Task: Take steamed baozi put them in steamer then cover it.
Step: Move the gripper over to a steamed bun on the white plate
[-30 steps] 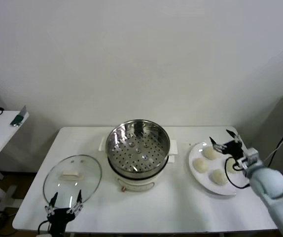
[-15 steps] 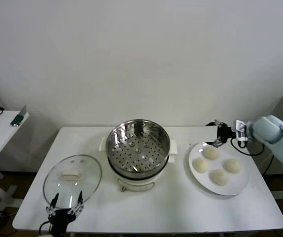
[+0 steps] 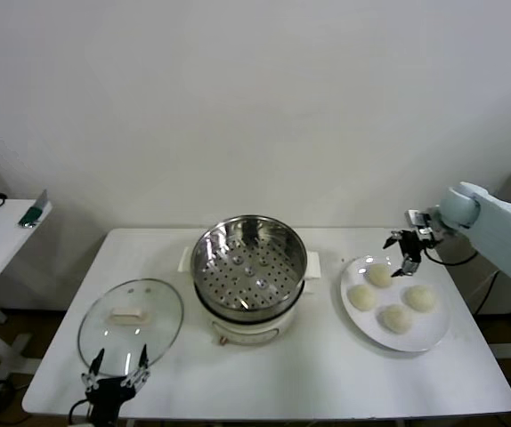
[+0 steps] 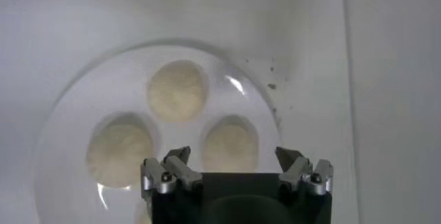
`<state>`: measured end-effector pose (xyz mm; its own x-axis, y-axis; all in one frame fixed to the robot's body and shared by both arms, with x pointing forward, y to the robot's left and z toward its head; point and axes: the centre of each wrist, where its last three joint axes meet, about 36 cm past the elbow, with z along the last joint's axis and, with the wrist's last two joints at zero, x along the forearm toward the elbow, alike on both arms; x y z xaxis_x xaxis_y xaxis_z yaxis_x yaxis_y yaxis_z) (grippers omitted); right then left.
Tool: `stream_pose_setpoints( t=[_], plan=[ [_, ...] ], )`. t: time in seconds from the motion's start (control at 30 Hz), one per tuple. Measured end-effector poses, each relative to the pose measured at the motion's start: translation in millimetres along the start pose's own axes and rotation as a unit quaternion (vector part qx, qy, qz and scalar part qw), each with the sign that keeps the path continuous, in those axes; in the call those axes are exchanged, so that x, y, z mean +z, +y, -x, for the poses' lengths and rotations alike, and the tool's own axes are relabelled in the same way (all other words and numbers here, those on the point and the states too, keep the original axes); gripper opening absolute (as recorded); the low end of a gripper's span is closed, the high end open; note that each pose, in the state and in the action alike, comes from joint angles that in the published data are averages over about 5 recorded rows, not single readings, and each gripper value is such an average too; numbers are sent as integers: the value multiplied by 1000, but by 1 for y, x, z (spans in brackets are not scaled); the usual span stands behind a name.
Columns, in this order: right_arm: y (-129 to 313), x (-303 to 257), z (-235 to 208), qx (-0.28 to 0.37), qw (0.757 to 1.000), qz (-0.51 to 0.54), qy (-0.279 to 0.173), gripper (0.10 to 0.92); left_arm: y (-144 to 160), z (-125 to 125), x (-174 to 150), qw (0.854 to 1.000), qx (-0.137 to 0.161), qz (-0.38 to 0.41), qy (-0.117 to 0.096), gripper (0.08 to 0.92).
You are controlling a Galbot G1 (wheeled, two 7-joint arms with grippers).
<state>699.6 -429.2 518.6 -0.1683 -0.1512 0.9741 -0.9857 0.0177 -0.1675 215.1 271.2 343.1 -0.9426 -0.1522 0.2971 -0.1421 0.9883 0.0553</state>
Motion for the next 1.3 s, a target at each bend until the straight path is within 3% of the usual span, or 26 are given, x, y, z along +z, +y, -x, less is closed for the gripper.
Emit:
stream_pose_setpoints(
  t=[0.63, 0.93, 1.3],
  plan=[
    [-16, -13, 55, -26, 999, 3, 46, 820, 3, -2, 4, 1000, -8, -2, 1, 823],
    [-16, -16, 65, -29, 998, -1, 51, 723, 4, -1, 5, 1000, -12, -1, 1, 823],
    [-26, -23, 40, -16, 999, -25, 46, 700, 3, -2, 5, 1000, -14, -2, 1, 823]
  ],
)
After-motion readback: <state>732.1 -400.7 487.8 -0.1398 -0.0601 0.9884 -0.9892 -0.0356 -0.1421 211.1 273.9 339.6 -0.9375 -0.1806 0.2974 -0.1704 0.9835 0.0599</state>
